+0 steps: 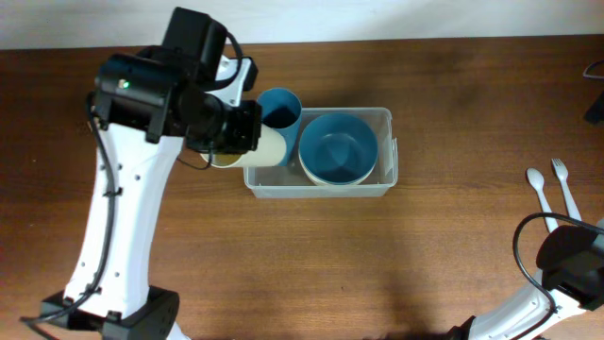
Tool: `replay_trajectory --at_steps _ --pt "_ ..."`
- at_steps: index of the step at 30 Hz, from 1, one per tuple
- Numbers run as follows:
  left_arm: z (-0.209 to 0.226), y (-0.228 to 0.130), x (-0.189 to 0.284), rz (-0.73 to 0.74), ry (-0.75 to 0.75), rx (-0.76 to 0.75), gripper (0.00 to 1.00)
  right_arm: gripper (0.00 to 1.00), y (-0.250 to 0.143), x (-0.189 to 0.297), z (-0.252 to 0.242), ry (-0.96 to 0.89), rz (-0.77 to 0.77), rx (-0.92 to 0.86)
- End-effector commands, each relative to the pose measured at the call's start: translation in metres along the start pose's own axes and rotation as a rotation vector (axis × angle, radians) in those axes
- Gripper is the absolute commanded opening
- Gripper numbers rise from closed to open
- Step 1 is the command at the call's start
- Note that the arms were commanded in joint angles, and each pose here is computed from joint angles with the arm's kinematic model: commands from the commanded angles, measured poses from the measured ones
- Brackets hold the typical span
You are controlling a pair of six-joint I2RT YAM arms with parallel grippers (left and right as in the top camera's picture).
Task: Pack container
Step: 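Lift the cream cup and carry it over the container's left end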
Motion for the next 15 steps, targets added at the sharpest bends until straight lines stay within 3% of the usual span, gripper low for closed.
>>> replay_trajectory --at_steps 1,11,15 --pt "-0.007 0.003 -0.020 0.061 -0.045 0.006 0.02 0.99 0.000 -0.002 -0.001 -0.016 0.004 0.001" --pt "-0.013 0.008 -0.050 0.142 -0.038 -0.006 0.02 0.99 0.000 -0.002 -0.001 -0.016 0.003 0.001" --pt "-0.012 0.008 -0.051 0.141 -0.027 -0.006 0.07 0.99 0.000 -0.002 -0.001 -0.016 0.004 0.001"
Point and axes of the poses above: each gripper's point midway between its finger pads, its own x axis back along the fingers, its own z axis along the line the jaws close on, y = z × x, the point moved 7 cm from there along x, back along the fingers, and after that the axes turned 6 degrees about -x, right-handed, at the moved point
